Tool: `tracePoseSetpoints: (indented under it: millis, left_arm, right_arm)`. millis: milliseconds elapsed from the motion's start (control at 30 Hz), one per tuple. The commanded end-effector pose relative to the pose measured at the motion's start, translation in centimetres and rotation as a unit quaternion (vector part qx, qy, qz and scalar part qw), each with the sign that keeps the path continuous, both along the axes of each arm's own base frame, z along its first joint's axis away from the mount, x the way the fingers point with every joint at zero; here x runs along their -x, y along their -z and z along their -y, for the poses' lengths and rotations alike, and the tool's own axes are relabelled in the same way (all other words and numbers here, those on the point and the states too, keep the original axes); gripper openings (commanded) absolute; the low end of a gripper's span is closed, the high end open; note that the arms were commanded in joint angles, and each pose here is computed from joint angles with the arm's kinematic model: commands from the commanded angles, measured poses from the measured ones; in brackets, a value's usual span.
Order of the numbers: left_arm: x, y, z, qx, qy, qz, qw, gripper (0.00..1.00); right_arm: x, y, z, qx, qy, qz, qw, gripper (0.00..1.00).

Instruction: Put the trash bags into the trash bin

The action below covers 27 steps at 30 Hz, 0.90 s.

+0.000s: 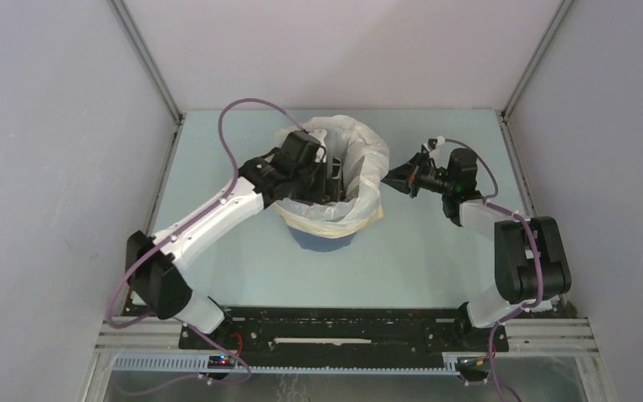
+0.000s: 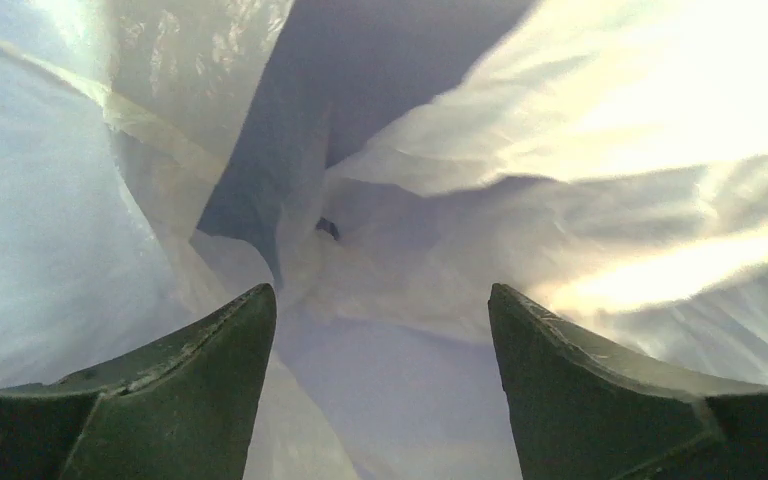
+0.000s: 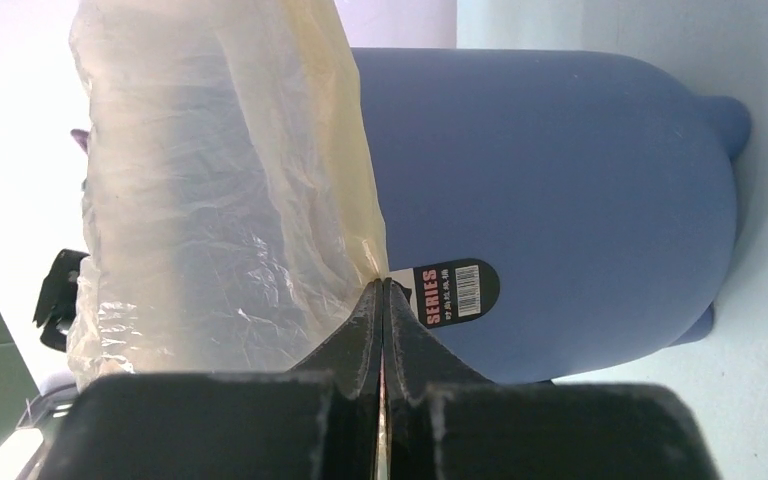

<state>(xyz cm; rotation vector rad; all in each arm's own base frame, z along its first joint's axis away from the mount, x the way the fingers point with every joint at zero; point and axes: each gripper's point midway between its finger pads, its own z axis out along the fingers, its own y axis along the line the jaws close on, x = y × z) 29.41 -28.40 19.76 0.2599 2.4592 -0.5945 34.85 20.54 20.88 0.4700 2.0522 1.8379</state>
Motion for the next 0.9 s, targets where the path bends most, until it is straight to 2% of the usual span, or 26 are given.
tracePoseSetpoints:
  millis: [0, 367, 467, 567, 633, 767, 867]
  left_arm:
    - [1.1, -5.9, -0.4, 0.053, 0.016, 0.041, 0.998, 0.85]
    - [2.0, -15.3, -2.8, 0.161, 0.02, 0.144, 0.976, 0.9]
    - [2.0, -18.1, -4.6, 0.197, -0.009, 0.176, 0.964, 0.9]
    - [1.7, -20.1, -8.1, 0.217, -0.071, 0.203, 0.952, 0.91]
    - [1.6, -20.1, -11.0, 0.216, -0.126, 0.202, 0.947, 0.91]
    - [1.7, -16.5, -16.8, 0.201, -0.235, 0.157, 0.938, 0.89]
    - [2.1, -14.1, -18.3, 0.245, -0.26, 0.123, 0.926, 0.87]
  right_arm:
    - [-0.8, -1.0, -0.2, 0.014, 0.002, 0.032, 0.999, 0.0]
    - [-0.9, -0.5, 0.0, 0.057, 0.001, 0.042, 0.997, 0.0]
    - [-0.8, -0.4, -0.1, 0.069, -0.001, 0.047, 0.996, 0.0]
    - [-0.7, -0.2, -0.1, 0.082, -0.004, 0.049, 0.995, 0.0]
    - [-0.7, -0.2, -0.2, 0.088, -0.007, 0.052, 0.995, 0.0]
    - [-0.7, -0.4, -0.4, 0.103, -0.013, 0.06, 0.993, 0.0]
    - [-0.7, -0.6, -0.3, 0.116, -0.015, 0.07, 0.991, 0.0]
